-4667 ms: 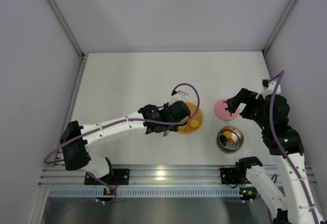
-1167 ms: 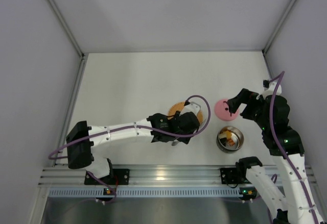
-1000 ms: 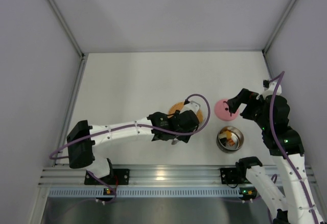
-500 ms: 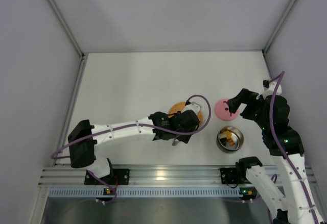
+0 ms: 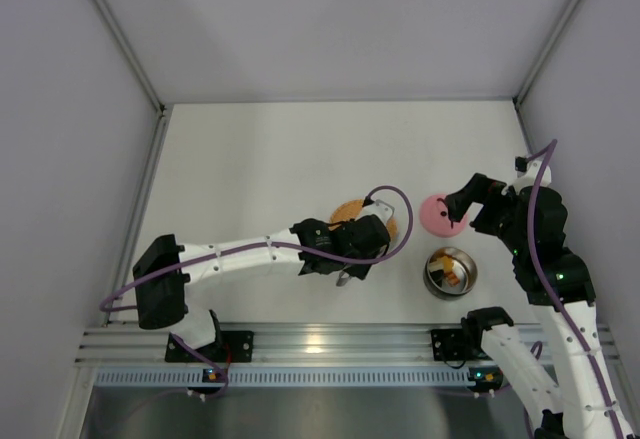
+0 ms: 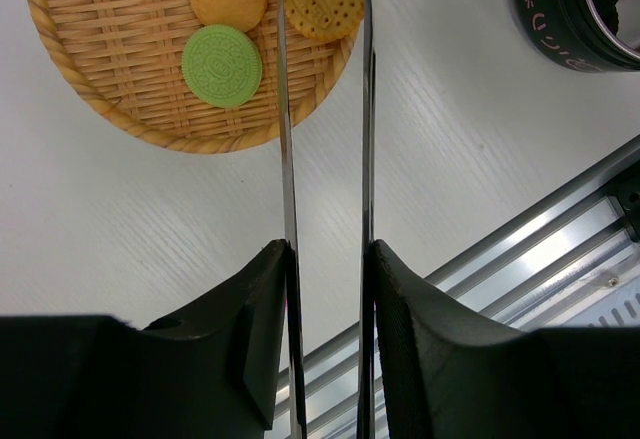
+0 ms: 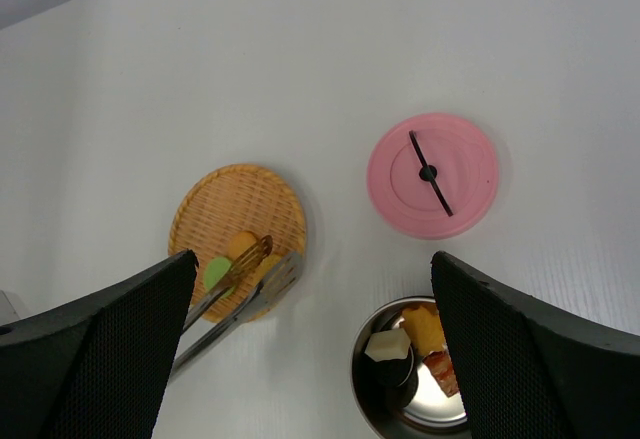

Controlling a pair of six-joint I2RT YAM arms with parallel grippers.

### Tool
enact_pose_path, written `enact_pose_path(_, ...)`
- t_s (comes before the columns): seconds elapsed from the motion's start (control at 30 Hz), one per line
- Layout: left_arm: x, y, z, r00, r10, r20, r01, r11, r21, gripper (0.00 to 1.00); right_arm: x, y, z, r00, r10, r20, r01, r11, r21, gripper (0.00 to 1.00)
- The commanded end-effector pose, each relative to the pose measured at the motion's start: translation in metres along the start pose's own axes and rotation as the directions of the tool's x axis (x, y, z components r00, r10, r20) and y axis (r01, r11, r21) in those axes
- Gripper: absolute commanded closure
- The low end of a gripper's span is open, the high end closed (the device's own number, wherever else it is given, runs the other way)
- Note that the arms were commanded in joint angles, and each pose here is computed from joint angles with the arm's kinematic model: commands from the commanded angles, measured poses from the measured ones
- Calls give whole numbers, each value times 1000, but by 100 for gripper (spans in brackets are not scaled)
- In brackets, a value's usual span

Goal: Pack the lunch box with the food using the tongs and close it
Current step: Pick up the fake food from the plate, then place the fake food in the packing box.

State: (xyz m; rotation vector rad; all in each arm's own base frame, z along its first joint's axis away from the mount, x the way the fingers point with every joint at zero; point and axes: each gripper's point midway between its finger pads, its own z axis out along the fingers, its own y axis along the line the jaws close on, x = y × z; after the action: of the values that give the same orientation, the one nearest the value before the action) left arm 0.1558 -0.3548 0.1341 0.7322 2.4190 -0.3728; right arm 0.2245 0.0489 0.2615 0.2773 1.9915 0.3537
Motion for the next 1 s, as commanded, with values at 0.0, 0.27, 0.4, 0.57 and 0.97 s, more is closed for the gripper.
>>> enact_pose_path(0.0, -15, -7, -9, 998, -25, 56, 23, 999, 43, 63, 2, -9, 0, 1000, -4, 0, 4, 999, 37, 1)
enact_pose_path(0.27, -27, -10, -23, 995, -38, 95, 32, 997, 69, 66, 3, -10, -1, 1000, -4, -1, 4, 999, 39, 1)
enact_pose_path(0.4, -36, -14, -32, 992, -35, 119, 27, 997, 75, 66, 3, -9, 0, 1000, -4, -2, 4, 999, 37, 1)
enact_pose_path(0.57, -46, -22, -42, 989, -14, 150, 1, 996, 86, 66, 3, -10, 0, 1000, -4, -3, 4, 999, 38, 1)
enact_pose_path(0.97, -65, -95, -62, 972, 80, 220, -121, 976, 180, 66, -4, -11, -5, 1000, 2, 18, -3, 998, 58, 0)
